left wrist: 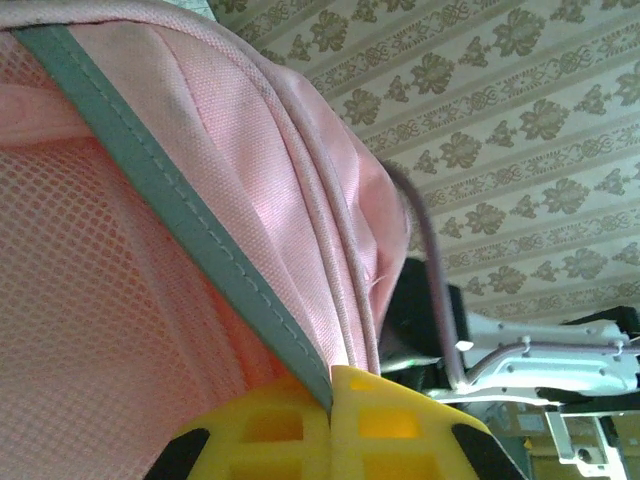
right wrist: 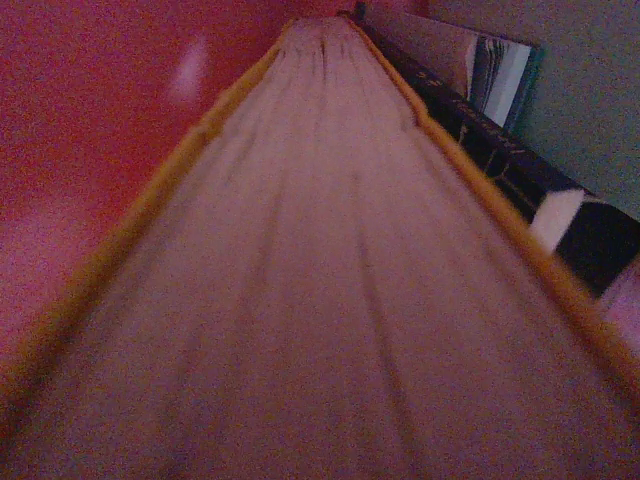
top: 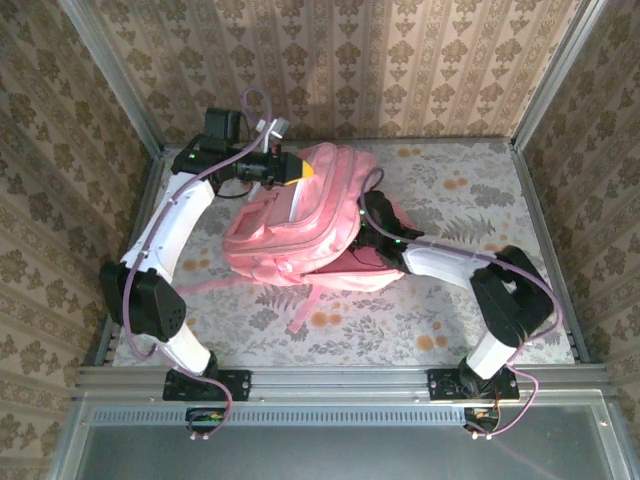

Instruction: Pack the student bag

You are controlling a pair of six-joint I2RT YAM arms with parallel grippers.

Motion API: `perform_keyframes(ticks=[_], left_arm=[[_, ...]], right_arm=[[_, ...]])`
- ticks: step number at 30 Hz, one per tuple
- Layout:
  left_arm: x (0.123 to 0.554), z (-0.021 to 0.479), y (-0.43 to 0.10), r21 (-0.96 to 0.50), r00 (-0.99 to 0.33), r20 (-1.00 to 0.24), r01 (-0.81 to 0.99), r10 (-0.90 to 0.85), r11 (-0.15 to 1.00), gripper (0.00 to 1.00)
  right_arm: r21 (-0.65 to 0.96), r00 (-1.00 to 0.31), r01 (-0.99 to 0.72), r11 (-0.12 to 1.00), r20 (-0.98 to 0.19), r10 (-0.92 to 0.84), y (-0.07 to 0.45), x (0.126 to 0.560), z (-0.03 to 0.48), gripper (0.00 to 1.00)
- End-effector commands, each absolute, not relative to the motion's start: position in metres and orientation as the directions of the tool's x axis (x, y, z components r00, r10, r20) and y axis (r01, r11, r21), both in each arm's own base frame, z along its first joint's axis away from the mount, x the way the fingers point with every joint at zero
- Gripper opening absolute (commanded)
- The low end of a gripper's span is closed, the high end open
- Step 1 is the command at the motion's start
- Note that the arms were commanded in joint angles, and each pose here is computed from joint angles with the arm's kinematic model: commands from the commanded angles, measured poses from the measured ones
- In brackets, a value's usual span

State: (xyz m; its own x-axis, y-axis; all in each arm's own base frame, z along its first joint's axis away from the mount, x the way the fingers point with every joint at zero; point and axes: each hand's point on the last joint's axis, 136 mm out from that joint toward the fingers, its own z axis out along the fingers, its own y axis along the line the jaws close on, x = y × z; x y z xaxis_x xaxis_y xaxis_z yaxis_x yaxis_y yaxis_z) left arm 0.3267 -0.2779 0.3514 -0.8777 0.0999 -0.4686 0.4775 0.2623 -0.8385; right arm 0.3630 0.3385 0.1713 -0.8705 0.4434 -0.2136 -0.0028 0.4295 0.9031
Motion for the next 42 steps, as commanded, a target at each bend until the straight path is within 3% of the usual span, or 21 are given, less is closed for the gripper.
perform_keyframes(ticks=[1,2,5,7,10,14,28,35,42], left_arm=[[0.307,0.420,-0.278,-0.740,-0.745,-0.661,0.667,0.087,0.086,0.00],[0.310,0.419,-0.277,-0.744,-0.750,-0.657,0.661,0.075,0.095,0.00],[0.319,0.415,-0.270,-0.756,-0.764,-0.643,0.643,0.043,0.118,0.00],[0.324,0.413,-0.266,-0.762,-0.770,-0.637,0.634,0.024,0.133,0.00],[0.332,0.413,-0.258,-0.765,-0.773,-0.634,0.625,-0.012,0.159,0.00],[0.345,0.413,-0.244,-0.773,-0.775,-0.627,0.606,-0.080,0.188,0.00],[0.371,0.384,-0.228,-0.818,-0.809,-0.559,0.504,-0.179,0.277,0.00],[0.382,0.361,-0.235,-0.843,-0.830,-0.513,0.438,-0.218,0.313,0.00],[0.396,0.325,-0.281,-0.861,-0.873,-0.460,0.392,-0.164,0.325,0.01]], right_arm=[[0.921,-0.821,-0.084,0.380,-0.280,0.497,0.367,0.387,0.200,0.07],[0.925,-0.826,-0.085,0.370,-0.273,0.493,0.373,0.388,0.197,0.15],[0.926,-0.824,-0.120,0.359,-0.294,0.484,0.377,0.388,0.198,0.50],[0.906,-0.792,-0.168,0.390,-0.359,0.493,0.366,0.384,0.208,0.62],[0.864,-0.731,-0.234,0.446,-0.458,0.506,0.342,0.376,0.224,0.77],[0.852,-0.700,-0.254,0.459,-0.489,0.520,0.310,0.365,0.233,0.87],[0.777,-0.618,-0.179,0.604,-0.567,0.546,0.208,0.330,0.214,0.85],[0.721,-0.437,-0.118,0.683,-0.656,0.616,0.145,0.306,0.222,0.70],[0.534,-0.529,-0.270,0.801,-0.778,0.340,0.166,0.279,0.210,0.52]])
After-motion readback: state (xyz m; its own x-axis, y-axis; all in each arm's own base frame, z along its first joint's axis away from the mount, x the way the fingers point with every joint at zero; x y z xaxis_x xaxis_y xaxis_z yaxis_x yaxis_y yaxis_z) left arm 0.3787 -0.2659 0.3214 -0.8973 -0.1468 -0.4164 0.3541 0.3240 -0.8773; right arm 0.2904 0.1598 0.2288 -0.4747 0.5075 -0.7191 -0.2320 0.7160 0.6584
